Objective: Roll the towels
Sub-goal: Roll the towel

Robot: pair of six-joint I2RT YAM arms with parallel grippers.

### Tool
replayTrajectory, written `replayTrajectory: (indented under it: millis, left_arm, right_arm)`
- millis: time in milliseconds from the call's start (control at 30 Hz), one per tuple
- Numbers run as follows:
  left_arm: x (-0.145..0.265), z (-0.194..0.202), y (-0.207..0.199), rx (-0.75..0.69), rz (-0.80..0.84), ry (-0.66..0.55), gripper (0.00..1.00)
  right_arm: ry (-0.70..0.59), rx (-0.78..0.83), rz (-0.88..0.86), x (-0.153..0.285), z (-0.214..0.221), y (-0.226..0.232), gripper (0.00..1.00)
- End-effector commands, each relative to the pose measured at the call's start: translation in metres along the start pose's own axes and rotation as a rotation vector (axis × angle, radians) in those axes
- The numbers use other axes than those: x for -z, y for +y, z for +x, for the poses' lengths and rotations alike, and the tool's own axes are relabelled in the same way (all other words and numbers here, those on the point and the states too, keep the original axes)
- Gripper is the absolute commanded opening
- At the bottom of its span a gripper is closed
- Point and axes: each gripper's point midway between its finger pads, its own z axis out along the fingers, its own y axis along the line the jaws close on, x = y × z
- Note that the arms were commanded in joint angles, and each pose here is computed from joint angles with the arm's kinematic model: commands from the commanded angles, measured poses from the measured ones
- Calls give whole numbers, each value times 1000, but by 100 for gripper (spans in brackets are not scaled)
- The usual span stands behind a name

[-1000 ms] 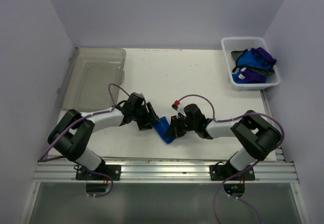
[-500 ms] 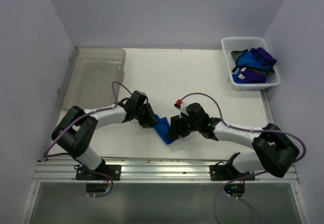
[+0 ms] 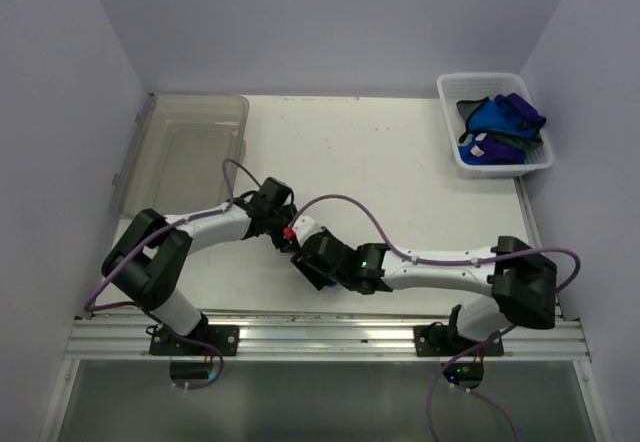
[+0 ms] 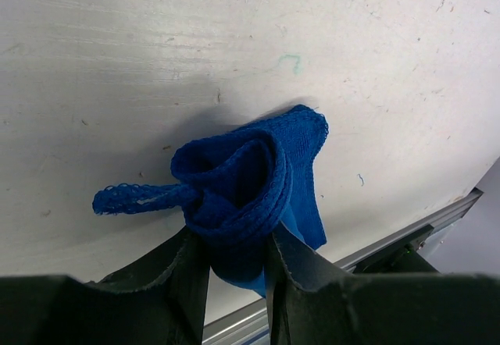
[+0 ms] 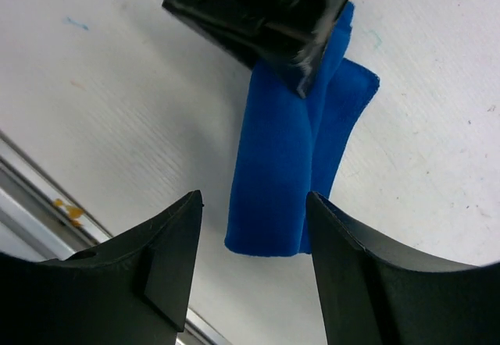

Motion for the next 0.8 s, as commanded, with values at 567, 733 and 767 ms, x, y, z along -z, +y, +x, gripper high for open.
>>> replayTrajectory:
  millis: [567,733,767]
  left_arm:
    - [9,-5,-17,-27,35,-15,56]
    - [18,-12,-24,-44,52,-42,69]
    - [20,-13,-26,-45,59,-49,71]
  right_arm:
    - [49,182,251,-43,21,7,16]
    - [36,35,135,-35,21,13,2]
    - [18,-4,103,-30,16,14,1]
